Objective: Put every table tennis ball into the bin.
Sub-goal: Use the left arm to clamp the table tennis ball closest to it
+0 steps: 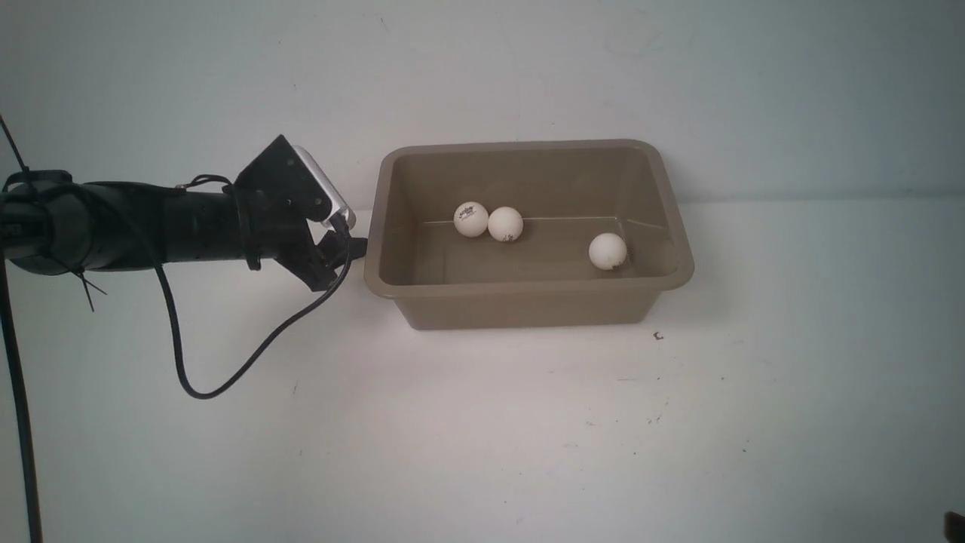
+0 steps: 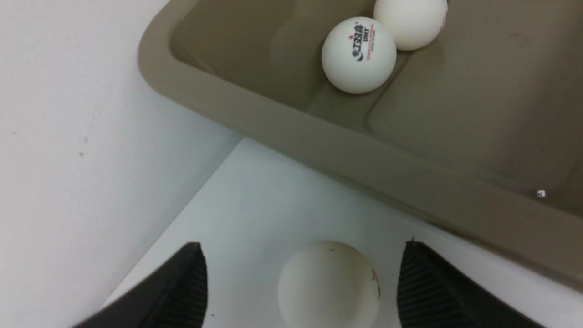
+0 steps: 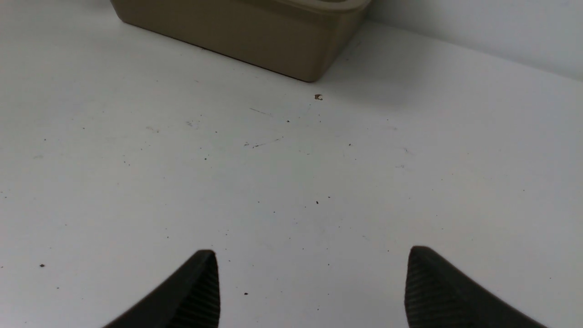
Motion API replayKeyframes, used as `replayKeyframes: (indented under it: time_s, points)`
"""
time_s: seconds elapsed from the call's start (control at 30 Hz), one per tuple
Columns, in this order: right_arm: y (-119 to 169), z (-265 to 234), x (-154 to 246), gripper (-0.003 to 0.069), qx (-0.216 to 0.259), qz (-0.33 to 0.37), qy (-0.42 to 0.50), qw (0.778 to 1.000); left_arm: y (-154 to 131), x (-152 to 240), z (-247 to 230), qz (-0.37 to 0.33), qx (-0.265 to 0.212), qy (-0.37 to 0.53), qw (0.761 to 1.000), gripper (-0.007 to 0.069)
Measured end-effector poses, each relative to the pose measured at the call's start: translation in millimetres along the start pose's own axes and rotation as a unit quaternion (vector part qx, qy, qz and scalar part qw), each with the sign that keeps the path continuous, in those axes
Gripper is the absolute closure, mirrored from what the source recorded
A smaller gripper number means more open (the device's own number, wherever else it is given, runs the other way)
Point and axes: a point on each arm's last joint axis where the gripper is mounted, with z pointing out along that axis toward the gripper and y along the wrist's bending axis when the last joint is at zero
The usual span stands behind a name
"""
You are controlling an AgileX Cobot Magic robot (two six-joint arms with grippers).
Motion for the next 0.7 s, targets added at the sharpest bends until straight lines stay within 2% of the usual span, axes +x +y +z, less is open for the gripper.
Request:
replayKeyframes:
  time_s: [0.3,0.7]
  points:
    - [0.0,0.0,0.0,0.0162,0.000,0.000,0.000,1.000,-8.5,22.4,15.7,-0.018,0.026,0.011,0.999,0.0123]
    - [0.0,0.0,0.0,0.0162,0.000,0.000,0.000,1.000,-0.6,23.6,25.0,-0.030,0.008,-0.006,1.000,0.0123]
